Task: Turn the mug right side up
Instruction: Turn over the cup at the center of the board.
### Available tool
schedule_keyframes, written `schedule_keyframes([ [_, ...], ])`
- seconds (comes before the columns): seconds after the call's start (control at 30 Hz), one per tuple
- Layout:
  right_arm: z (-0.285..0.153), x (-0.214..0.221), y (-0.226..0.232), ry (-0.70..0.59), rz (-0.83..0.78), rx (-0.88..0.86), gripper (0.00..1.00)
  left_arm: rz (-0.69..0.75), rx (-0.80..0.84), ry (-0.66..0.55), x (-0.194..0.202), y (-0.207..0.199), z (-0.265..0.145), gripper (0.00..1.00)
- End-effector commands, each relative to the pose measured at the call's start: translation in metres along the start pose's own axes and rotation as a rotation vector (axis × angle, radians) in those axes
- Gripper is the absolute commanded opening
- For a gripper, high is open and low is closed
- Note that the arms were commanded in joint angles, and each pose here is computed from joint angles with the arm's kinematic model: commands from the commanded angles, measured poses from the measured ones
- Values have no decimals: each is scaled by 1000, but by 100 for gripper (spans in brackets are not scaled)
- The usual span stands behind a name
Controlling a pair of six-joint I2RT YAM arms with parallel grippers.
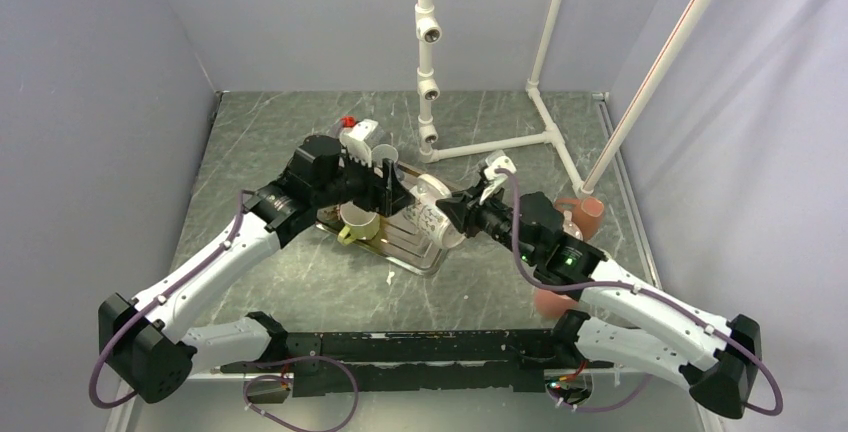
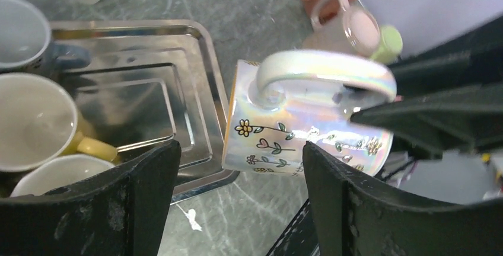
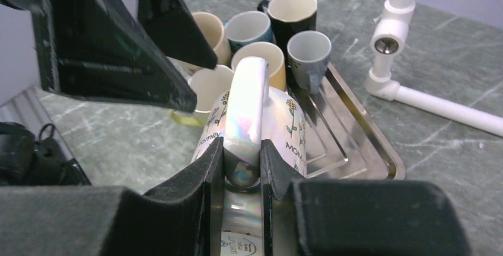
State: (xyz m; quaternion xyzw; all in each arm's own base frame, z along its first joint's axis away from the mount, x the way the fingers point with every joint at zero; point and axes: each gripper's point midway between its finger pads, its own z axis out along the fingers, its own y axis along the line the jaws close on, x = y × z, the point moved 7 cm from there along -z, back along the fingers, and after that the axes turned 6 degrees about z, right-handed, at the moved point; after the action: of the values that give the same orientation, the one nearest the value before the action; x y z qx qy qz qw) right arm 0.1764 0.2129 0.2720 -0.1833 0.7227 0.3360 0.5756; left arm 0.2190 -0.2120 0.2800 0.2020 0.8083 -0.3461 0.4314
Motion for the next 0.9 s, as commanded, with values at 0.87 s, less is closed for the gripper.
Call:
schedule_keyframes([
  [0.87, -29, -63, 34, -239, 57, -355, 0, 486, 986, 86, -15, -37, 11, 70],
])
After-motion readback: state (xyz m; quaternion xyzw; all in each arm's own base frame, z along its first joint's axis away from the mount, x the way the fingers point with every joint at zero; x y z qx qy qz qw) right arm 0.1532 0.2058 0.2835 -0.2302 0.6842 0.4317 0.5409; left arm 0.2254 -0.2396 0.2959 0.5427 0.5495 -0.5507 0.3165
